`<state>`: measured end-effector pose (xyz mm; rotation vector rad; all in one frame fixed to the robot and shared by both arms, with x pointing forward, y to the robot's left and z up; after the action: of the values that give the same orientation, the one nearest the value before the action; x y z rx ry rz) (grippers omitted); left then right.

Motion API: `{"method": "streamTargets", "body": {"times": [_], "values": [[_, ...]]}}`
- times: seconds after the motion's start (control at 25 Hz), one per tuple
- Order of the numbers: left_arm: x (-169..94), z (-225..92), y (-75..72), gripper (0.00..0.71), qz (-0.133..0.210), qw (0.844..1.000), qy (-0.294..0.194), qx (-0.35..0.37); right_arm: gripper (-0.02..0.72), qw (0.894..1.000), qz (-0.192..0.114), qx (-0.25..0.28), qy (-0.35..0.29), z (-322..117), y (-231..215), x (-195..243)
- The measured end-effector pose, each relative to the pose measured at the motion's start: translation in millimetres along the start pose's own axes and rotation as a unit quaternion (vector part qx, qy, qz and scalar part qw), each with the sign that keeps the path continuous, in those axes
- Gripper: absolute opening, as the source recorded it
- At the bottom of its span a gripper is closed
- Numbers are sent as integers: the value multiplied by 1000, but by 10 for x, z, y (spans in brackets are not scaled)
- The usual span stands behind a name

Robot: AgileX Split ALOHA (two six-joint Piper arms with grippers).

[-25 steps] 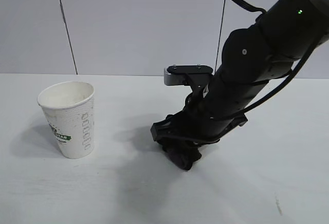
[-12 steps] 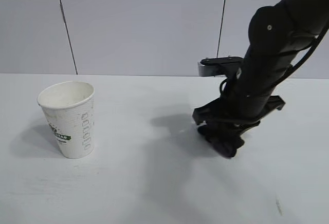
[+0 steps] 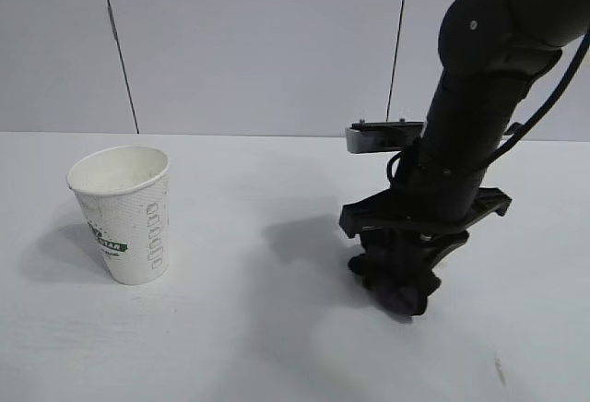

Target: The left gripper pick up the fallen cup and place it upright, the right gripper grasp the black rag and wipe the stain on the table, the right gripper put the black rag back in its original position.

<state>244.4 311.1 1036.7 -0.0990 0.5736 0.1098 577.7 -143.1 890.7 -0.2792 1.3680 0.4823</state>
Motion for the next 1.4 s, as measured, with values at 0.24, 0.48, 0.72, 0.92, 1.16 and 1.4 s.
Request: {"method": "streamTargets", "body": {"times": [0.24, 0.48, 0.72, 0.92, 1.16, 1.4], "values": [[0, 0, 0, 664, 0, 1000, 0, 0, 260, 1000, 8, -19, -10, 27, 121, 10], [0, 0, 0, 664, 0, 1000, 0, 0, 561, 1000, 8, -3, -12, 31, 123, -13], [0, 0, 0, 664, 0, 1000, 0, 0, 580, 997, -8, 22, -70, 82, -39, -449], [0, 0, 0, 664, 0, 1000, 0, 0, 557, 986, -96, 81, -107, -53, -766, -884], [0, 0, 0, 664, 0, 1000, 0, 0, 557, 951, -184, 219, -118, -612, -1818, -1317], [0, 2, 7, 664, 3, 1000, -1, 8, 557, 903, -240, 319, -163, -1241, -2091, -2122]]}}
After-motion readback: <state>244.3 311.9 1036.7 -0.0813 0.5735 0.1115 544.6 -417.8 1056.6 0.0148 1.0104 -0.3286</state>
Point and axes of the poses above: a point on each arm's last joint axis where the gripper is mounted, x pointing out along that axis toward the gripper, y along the wrist's bending axis when the last joint is at zero, z = x × y, the point moved 1 cm from there along x, pointing out along that axis toward the gripper, and after that the axes turned 5 degrees about -x, right-handed, at the moved point
